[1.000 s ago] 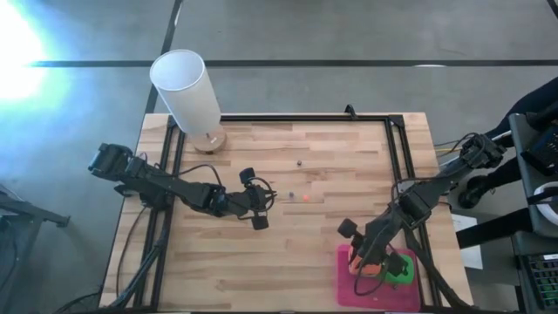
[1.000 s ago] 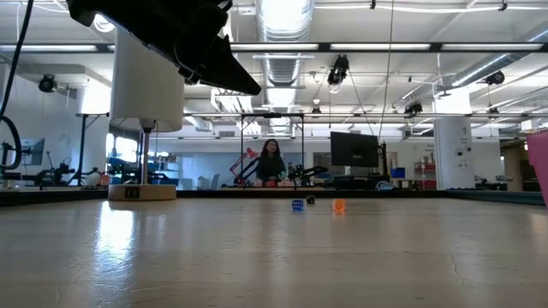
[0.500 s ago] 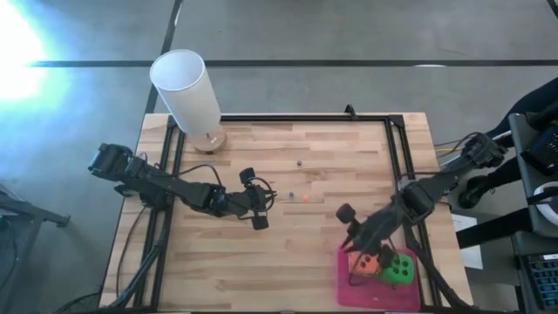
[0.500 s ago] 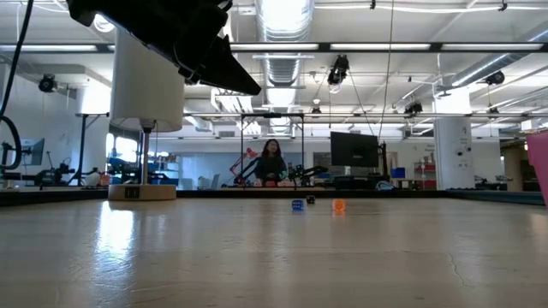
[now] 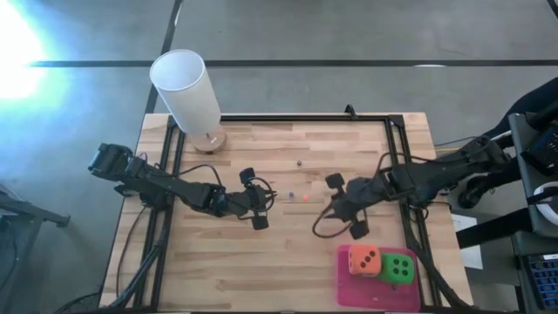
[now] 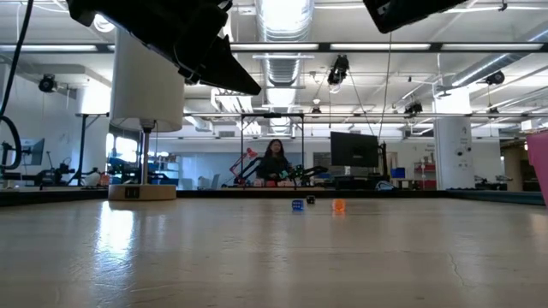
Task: Pick & Place Dice
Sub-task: Put the small blue die into the bin
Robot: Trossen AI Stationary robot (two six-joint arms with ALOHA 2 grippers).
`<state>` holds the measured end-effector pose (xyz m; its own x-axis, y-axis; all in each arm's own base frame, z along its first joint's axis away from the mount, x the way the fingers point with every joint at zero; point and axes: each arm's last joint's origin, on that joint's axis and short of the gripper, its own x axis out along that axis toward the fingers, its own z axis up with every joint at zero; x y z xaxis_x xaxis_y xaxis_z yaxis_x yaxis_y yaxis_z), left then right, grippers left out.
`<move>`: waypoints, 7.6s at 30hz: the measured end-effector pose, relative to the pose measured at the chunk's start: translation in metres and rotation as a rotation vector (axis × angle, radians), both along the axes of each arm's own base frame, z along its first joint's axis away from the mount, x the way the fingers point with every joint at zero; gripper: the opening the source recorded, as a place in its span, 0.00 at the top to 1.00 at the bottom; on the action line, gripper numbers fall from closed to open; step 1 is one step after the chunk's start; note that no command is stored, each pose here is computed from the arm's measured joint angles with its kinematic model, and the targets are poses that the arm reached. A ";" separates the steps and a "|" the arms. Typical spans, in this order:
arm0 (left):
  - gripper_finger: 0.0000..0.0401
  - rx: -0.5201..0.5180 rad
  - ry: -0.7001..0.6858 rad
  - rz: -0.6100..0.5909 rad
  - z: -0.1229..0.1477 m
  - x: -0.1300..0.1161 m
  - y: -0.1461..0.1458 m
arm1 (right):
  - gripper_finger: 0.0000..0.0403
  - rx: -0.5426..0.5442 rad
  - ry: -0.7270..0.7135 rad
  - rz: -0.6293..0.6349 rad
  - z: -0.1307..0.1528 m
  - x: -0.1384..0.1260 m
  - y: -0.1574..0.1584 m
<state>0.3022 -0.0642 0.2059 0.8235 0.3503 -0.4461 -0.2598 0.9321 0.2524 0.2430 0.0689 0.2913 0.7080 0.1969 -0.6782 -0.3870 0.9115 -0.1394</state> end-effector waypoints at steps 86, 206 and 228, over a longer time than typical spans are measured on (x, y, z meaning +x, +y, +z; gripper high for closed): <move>0.91 0.004 0.004 -0.002 0.000 0.000 0.000 | 0.66 0.013 0.237 -0.453 -0.162 0.067 -0.089; 0.91 0.002 0.005 0.000 0.000 0.000 0.000 | 0.89 0.109 0.036 -0.432 -0.104 0.066 -0.064; 0.91 -0.002 0.001 0.001 0.000 0.000 0.000 | 0.88 0.116 -0.086 -0.068 -0.010 -0.031 0.005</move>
